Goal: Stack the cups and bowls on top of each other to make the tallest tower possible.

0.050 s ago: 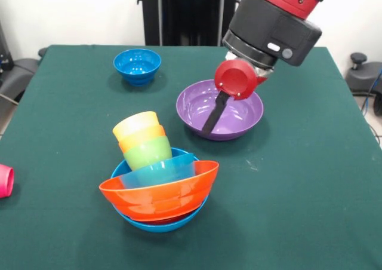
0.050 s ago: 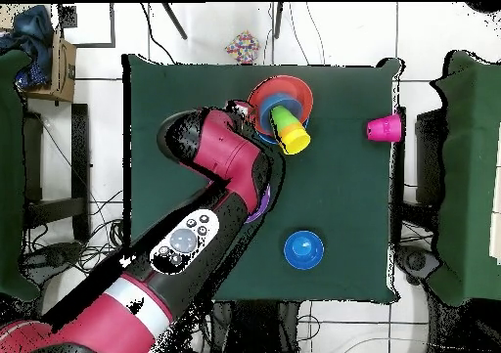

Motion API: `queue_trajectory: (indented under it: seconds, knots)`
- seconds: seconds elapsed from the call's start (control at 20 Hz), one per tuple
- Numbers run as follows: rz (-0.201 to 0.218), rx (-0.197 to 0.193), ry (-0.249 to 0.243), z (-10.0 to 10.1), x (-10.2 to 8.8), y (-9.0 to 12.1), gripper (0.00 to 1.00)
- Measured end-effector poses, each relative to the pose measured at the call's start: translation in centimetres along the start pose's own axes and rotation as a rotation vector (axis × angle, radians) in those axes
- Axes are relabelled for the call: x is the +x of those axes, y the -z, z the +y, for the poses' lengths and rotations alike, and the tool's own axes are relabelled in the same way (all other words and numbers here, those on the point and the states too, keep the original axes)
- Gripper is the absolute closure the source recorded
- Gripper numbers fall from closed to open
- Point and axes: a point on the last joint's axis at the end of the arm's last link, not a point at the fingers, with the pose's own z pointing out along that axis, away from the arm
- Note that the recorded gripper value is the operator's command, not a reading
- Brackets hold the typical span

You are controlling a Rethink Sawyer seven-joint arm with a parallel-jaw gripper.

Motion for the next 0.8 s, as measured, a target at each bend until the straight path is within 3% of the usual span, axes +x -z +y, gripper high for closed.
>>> queue_trajectory:
  seconds: [0.15,0.4,0.8]
  knots:
    - [0.003,-0.031,-0.014,0.1,-0.3,-1.1,0.00]
    - [0.013,-0.046,-0.051,0.1,-1.4,-3.1,0.00]
    - [0.017,-0.006,-0.098,-0.8,-4.0,-5.8,0.00]
